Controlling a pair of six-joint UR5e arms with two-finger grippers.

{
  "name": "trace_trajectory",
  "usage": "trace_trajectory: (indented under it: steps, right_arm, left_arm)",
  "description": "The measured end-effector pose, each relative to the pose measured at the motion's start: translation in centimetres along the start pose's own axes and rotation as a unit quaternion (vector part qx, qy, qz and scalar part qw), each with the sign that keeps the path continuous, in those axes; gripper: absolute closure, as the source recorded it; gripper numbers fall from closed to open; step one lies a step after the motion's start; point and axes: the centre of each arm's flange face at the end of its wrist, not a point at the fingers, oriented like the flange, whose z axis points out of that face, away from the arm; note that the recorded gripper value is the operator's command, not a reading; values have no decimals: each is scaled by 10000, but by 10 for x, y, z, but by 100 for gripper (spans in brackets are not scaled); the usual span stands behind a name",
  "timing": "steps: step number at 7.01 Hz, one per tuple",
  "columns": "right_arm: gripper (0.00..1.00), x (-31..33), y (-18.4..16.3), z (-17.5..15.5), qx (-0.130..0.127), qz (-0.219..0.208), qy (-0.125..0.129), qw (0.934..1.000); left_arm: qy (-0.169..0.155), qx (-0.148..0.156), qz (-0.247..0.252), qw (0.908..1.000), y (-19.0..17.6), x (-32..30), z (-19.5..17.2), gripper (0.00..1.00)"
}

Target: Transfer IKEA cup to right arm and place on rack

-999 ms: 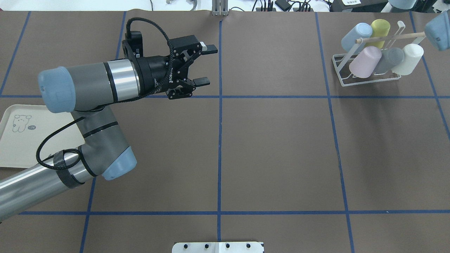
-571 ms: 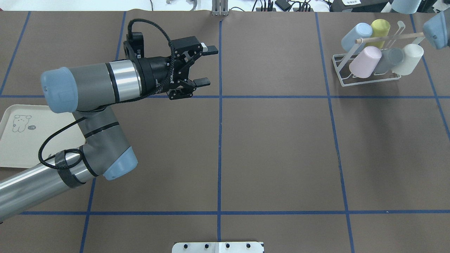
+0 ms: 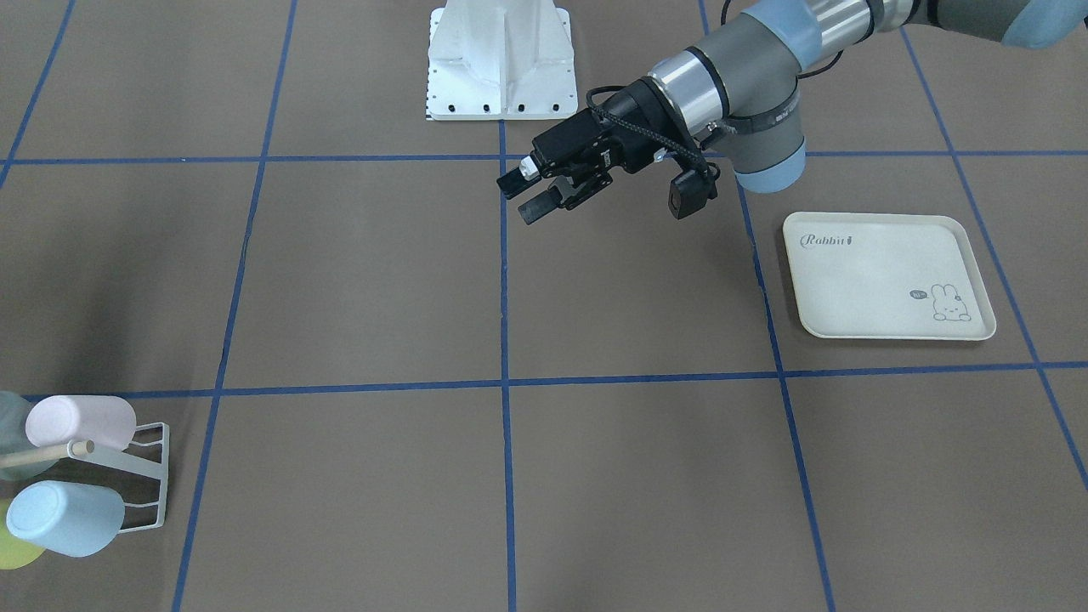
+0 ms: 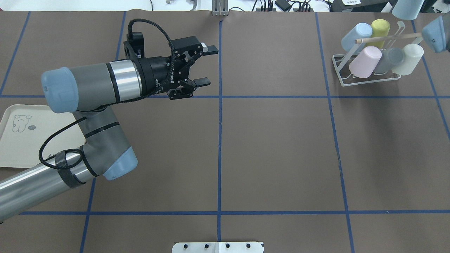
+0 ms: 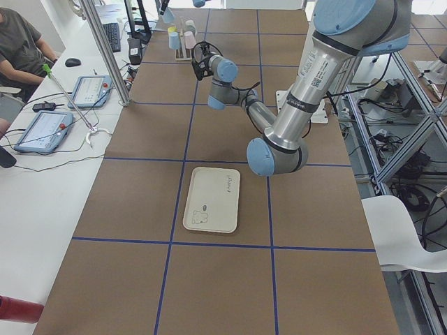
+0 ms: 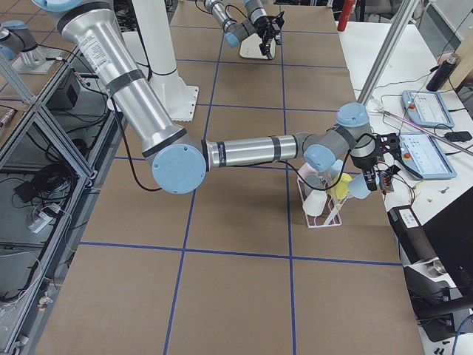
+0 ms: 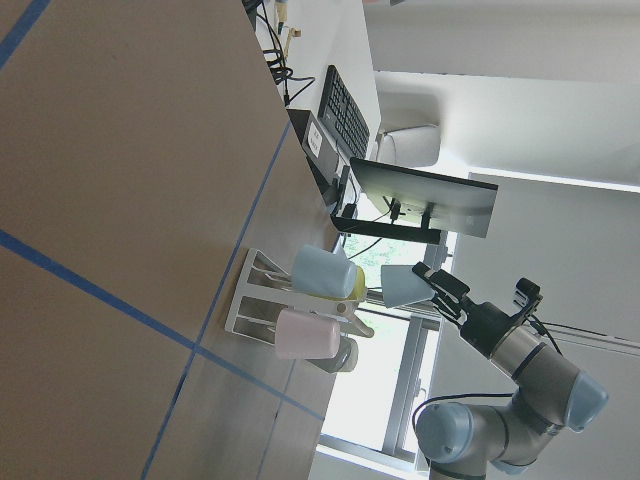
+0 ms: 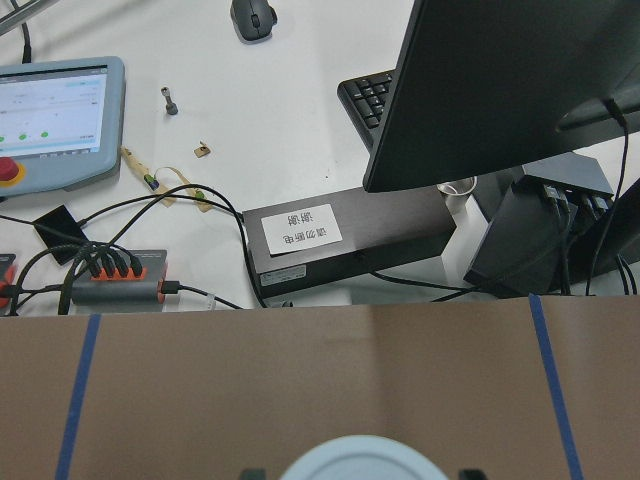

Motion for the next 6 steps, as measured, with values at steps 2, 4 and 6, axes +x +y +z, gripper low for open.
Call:
trace_trajectory:
  steps: [2,4,6]
  right_arm:
    - [100,9,9,6,-65,21,36,10000]
    - [100,13,16,11,-118,21,62,9999]
    - [100,10,19,13,-140,0,56,9999]
  left_arm:
    - [1,0,0,10000,0,0,0,1]
    - [3,-1,1,10000,0,0,0,1]
    - [7,0,3,10000,0,1,0,1]
